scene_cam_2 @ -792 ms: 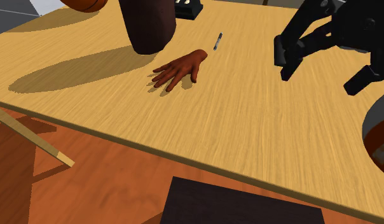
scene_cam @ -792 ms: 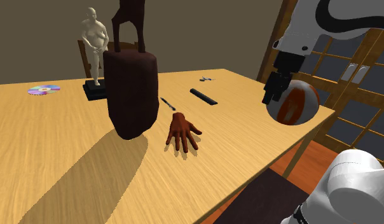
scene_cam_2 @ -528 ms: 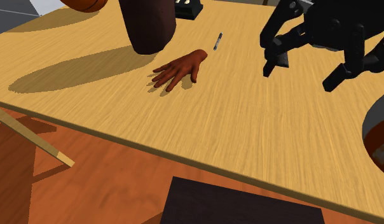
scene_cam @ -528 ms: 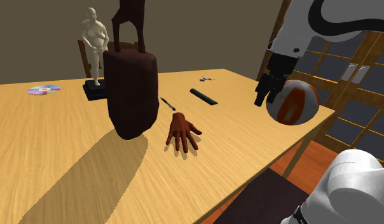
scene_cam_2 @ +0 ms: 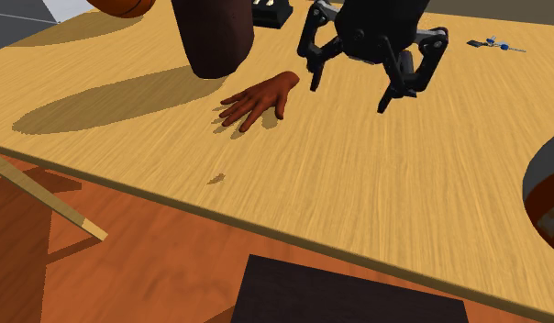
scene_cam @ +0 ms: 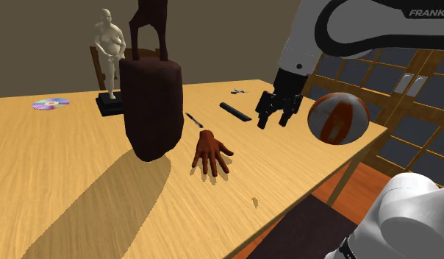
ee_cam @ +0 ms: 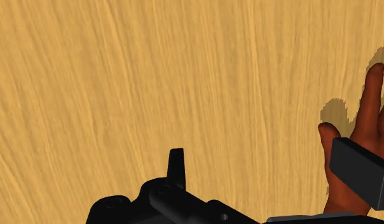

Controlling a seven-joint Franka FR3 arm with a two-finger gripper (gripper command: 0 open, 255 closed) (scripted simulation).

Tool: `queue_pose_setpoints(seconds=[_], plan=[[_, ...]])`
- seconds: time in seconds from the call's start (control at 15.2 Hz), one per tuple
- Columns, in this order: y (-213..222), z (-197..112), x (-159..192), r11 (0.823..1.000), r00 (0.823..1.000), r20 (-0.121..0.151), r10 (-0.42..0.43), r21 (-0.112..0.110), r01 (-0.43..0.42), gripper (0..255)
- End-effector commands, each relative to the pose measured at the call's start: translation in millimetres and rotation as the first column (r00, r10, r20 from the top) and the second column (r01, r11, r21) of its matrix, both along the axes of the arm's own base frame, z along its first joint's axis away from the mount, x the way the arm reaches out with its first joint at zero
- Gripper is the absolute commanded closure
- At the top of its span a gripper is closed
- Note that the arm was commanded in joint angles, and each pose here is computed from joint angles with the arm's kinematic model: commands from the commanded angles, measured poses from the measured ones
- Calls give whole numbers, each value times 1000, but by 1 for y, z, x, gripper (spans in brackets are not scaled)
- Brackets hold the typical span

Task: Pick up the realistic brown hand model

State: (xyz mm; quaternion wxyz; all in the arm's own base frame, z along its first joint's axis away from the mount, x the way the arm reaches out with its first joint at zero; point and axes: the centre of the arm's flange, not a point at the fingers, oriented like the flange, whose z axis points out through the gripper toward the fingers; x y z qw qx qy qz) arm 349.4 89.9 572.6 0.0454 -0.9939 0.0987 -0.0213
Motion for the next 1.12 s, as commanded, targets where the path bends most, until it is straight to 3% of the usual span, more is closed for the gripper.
queue_pose_setpoints(seconds=[0.0,0.4,0.79,1.06], plan=[[22,-10,16,999,999,7,-42,0,42,0],[78,-31,66,987,987,25,-158,-6,158,0],[127,-53,123,962,961,43,-272,-9,272,0],[130,-70,128,960,959,45,-280,-9,281,0]])
